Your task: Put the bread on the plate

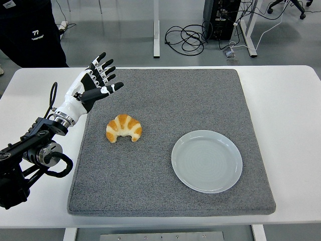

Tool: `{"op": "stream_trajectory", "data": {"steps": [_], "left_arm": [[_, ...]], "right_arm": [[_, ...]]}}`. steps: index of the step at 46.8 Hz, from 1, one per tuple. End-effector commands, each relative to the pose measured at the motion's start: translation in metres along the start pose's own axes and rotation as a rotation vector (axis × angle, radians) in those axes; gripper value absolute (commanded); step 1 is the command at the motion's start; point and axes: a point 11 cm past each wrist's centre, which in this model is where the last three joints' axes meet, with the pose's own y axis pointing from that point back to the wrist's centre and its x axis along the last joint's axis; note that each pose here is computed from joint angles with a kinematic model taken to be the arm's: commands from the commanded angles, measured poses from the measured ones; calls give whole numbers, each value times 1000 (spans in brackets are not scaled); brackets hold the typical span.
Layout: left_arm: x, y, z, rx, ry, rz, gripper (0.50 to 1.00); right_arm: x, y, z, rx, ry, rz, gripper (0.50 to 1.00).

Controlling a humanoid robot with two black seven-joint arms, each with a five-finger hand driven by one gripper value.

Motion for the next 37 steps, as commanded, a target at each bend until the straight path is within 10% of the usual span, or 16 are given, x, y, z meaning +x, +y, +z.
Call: {"op": "stream_trajectory", "data": {"steps": [1,37], "left_arm": [[0,-1,0,4,-7,5,968],[1,-6,35,135,-253,-91,960]], "right_arm": [[0,0,0,-2,1,0,1000],[0,0,0,0,-1,0,1000]]}}
